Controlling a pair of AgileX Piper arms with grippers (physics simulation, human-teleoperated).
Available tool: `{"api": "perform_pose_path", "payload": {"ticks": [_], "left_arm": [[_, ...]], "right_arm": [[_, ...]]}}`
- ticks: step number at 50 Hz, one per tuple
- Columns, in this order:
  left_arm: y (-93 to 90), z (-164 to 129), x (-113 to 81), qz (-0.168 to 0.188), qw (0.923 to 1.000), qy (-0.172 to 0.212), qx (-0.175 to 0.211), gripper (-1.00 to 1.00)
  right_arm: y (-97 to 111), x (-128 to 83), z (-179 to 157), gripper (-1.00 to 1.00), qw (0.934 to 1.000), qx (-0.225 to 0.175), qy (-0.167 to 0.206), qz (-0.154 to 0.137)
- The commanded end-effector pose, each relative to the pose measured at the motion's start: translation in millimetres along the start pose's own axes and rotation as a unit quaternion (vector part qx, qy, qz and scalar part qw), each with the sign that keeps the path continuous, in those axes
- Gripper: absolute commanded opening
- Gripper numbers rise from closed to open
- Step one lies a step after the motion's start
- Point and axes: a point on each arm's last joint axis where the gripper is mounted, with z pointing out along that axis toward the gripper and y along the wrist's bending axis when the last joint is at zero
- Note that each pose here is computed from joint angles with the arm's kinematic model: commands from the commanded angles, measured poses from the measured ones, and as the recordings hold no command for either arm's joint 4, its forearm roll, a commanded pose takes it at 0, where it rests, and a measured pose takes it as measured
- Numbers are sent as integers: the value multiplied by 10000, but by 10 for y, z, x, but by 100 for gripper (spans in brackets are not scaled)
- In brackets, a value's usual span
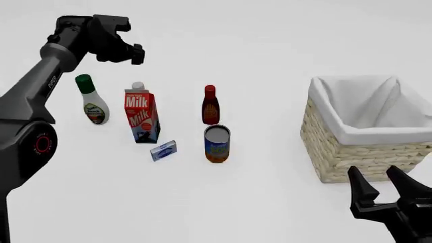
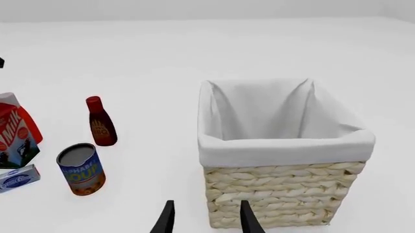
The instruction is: Pick the ketchup and place it in the basket.
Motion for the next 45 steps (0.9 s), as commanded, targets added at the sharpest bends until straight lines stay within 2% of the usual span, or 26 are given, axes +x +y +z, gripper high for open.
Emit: {"api": "perform_pose_path", "payload": {"ticks": [1, 45], "left_arm": [[6, 81, 55, -38, 10000, 60, -3, 100], [-33, 323, 257, -85, 9996, 284, 26, 100]], "right_arm": [[0, 7, 20, 100, 10000, -1, 21, -3], [2, 22, 55, 100, 10000, -8, 61, 6]]}}
